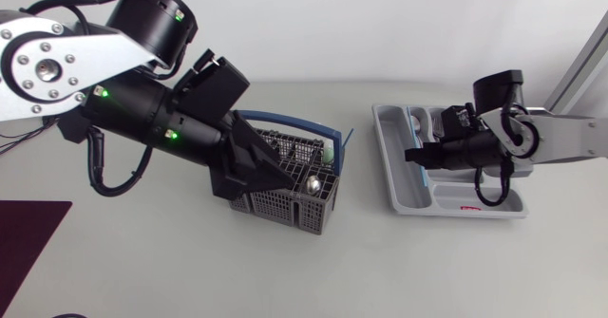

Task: Unload the cutlery basket into the drawer organizer.

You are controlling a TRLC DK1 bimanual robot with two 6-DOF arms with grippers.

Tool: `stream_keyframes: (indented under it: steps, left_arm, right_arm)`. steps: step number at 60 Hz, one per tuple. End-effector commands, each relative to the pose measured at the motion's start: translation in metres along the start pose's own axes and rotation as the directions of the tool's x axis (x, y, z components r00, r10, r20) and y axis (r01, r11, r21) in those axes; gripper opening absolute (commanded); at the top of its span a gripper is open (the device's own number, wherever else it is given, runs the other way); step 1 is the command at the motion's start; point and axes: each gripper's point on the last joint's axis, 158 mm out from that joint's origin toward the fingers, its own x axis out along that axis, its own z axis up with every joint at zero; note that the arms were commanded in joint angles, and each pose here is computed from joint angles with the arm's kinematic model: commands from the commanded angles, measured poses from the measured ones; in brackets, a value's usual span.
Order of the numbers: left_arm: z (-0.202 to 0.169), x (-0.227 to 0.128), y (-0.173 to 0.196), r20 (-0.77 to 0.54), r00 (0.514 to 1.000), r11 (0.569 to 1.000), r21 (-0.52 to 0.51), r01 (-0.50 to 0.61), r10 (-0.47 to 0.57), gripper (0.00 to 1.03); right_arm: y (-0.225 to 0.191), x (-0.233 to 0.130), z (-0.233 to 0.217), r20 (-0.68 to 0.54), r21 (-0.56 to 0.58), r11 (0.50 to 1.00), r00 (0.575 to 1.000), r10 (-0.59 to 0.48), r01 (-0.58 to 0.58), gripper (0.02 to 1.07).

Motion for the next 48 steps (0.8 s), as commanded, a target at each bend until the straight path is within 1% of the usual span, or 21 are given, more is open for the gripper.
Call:
stream_keyframes:
  steps: [1,11,18,25,28,36,39,43,48]
  left_arm:
    - [-0.021,0.017,-0.005,-0.062,0.997,0.999,0.007,0.044,-0.043,0.85]
    - [-0.028,0.028,-0.007,-0.093,0.994,0.998,0.013,0.067,-0.065,0.85]
    - [-0.034,0.036,-0.01,-0.117,0.99,0.996,0.017,0.087,-0.085,0.85]
    - [-0.034,0.042,-0.01,-0.128,0.987,0.995,0.017,0.099,-0.096,0.85]
    - [-0.033,0.045,-0.008,-0.13,0.987,0.995,0.014,0.102,-0.099,0.85]
    - [-0.031,0.052,-0.007,-0.135,0.984,0.993,0.001,0.119,-0.118,0.85]
    - [-0.029,0.053,-0.007,-0.132,0.983,0.992,-0.001,0.129,-0.128,0.85]
    - [-0.028,0.054,-0.006,-0.132,0.983,0.991,-0.003,0.131,-0.13,0.85]
    - [-0.025,0.055,-0.007,-0.129,0.982,0.99,-0.005,0.139,-0.138,0.85]
  right_arm:
    - [0.001,0.02,0.002,-0.027,0.041,0.999,0.999,-0.019,0.02,0.13]
    - [-0.009,0.047,-0.002,-0.079,0.04,0.996,0.994,-0.082,0.085,0.15]
    - [-0.013,0.063,-0.008,-0.121,0.044,0.995,0.989,-0.088,0.094,0.17]
    - [-0.017,0.07,-0.007,-0.13,0.05,0.994,0.987,-0.093,0.1,0.19]
    - [-0.017,0.07,-0.005,-0.128,0.05,0.994,0.988,-0.091,0.098,0.27]
    - [-0.014,0.065,-0.004,-0.126,0.048,0.994,0.988,-0.089,0.095,0.74]
    - [-0.012,0.06,-0.002,-0.117,0.046,0.995,0.989,-0.086,0.092,0.9]
    - [-0.009,0.049,0.001,-0.097,0.04,0.996,0.992,-0.08,0.084,0.99]
    - [-0.003,0.037,0.003,-0.078,0.032,0.998,0.995,-0.057,0.06,1.01]
